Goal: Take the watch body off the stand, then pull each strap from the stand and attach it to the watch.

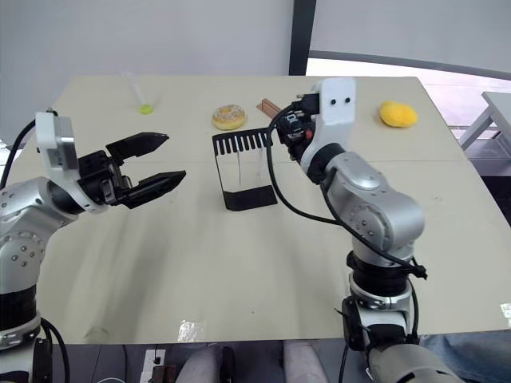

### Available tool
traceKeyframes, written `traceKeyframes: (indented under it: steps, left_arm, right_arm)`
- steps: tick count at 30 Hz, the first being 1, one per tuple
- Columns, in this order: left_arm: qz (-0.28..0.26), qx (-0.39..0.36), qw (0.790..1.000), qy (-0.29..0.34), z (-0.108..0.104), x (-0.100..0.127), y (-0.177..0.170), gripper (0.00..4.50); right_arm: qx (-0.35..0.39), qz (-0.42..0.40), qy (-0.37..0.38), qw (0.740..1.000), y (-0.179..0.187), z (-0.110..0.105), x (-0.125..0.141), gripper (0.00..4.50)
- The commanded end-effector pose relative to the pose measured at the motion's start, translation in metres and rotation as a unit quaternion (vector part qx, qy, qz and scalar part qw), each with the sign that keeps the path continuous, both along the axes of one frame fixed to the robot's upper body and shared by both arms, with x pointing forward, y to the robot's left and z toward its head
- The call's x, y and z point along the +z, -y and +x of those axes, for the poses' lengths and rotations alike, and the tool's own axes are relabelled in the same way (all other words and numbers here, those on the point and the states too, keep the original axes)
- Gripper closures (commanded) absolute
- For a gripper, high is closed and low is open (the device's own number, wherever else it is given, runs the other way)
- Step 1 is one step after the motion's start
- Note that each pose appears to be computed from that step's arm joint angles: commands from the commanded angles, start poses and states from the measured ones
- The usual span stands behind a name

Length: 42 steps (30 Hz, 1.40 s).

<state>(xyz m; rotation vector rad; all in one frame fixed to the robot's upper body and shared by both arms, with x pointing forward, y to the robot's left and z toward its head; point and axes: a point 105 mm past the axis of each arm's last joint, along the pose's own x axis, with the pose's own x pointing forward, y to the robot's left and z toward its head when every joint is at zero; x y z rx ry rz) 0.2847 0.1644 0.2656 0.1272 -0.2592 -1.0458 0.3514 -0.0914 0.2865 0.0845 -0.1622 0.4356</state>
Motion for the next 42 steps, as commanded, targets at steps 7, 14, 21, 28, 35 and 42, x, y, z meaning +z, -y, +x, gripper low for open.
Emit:
traceKeyframes:
  steps: [7, 14, 21, 28, 35, 42]
  left_arm:
    - [0.093, -0.119, 0.988, -0.015, -0.03, -0.023, 0.02, 0.0]
    - [0.122, -0.216, 0.968, -0.019, -0.05, -0.051, 0.04, 0.0]
    - [0.131, -0.253, 0.958, -0.014, -0.054, -0.069, 0.051, 0.0]
    - [0.129, -0.249, 0.96, -0.002, -0.051, -0.07, 0.052, 0.0]
    - [0.131, -0.238, 0.962, 0.001, -0.048, -0.071, 0.049, 0.0]
    - [0.135, -0.23, 0.964, 0.003, -0.046, -0.069, 0.046, 0.0]
  right_arm:
    - [-0.029, -0.046, 0.043, 0.998, 0.074, -0.049, -0.014, 2.94]
    - [-0.072, -0.054, -0.068, 0.994, 0.118, -0.071, -0.104, 2.94]
    - [-0.068, -0.056, -0.141, 0.986, 0.124, -0.084, -0.173, 2.94]
    - [-0.066, -0.056, -0.152, 0.984, 0.122, -0.082, -0.195, 2.94]
    - [-0.06, -0.062, -0.16, 0.983, 0.123, -0.079, -0.202, 2.94]
    - [-0.033, -0.069, -0.156, 0.985, 0.12, -0.079, -0.204, 0.52]
